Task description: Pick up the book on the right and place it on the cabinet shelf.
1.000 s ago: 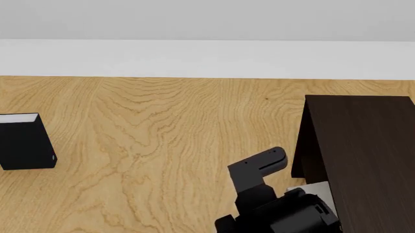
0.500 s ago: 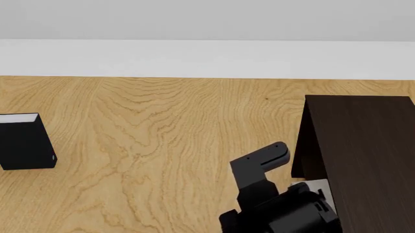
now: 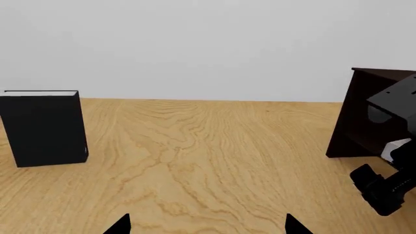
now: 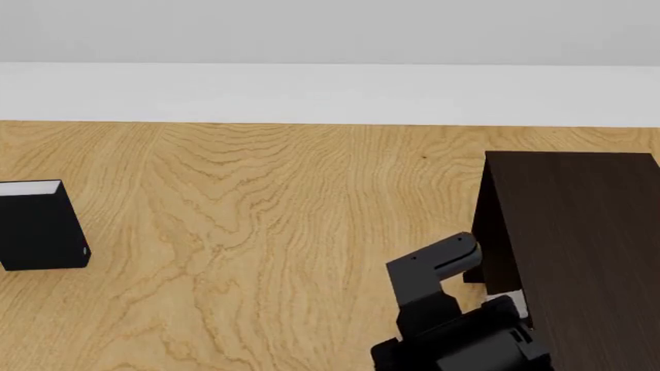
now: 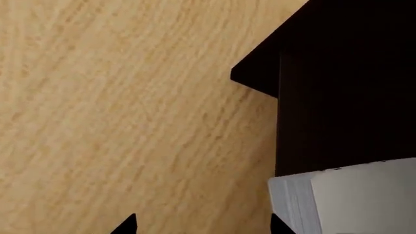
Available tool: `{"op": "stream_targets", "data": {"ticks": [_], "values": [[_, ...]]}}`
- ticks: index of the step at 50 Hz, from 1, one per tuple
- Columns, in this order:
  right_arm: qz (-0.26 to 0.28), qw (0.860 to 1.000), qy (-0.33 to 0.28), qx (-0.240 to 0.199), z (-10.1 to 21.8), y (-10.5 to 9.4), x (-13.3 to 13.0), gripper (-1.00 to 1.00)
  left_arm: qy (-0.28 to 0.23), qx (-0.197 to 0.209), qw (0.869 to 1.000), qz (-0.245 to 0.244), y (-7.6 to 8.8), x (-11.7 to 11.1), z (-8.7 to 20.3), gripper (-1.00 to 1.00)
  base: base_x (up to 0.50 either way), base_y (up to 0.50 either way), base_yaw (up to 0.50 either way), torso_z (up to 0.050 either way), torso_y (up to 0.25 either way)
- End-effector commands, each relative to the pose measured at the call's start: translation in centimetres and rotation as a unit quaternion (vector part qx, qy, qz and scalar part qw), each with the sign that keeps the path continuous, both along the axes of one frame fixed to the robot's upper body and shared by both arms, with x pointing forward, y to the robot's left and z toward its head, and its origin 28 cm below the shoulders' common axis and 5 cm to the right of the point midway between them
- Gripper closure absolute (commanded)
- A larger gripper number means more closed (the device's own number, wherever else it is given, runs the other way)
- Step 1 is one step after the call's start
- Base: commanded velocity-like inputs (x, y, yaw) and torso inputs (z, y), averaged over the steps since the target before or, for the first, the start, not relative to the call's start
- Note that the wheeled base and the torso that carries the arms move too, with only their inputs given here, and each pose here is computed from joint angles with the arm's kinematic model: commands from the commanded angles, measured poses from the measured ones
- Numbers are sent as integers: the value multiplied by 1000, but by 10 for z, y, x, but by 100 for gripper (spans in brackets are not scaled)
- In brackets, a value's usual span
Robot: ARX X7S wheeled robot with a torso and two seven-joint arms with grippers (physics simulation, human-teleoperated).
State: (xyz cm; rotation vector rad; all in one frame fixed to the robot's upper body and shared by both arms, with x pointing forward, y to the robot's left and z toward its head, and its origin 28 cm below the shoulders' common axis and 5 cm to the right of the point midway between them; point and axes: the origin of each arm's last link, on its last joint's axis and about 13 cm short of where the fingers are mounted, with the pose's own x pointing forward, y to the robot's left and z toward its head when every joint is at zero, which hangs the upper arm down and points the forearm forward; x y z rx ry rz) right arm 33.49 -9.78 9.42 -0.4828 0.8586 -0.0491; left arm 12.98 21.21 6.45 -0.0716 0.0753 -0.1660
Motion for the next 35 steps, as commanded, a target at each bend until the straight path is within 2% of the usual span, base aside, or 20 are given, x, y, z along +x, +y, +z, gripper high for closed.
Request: {"op": "stream_targets", "data": {"ticks": [1, 20, 35], "values": [[-39, 996, -22, -80, -1, -23, 3, -100, -4, -3, 1000, -1, -1, 0, 2, -100, 0, 0, -6, 0, 0], [-49, 995, -26, -85, 1, -30, 7, -100, -5, -2, 1000, 0, -1, 0, 2, -100, 0, -1, -2, 0, 0], [1, 998, -20, -67, -5, -16, 0, -100, -5, 0, 1000, 0, -1, 0, 3, -100, 0, 0, -1, 0, 0]]}}
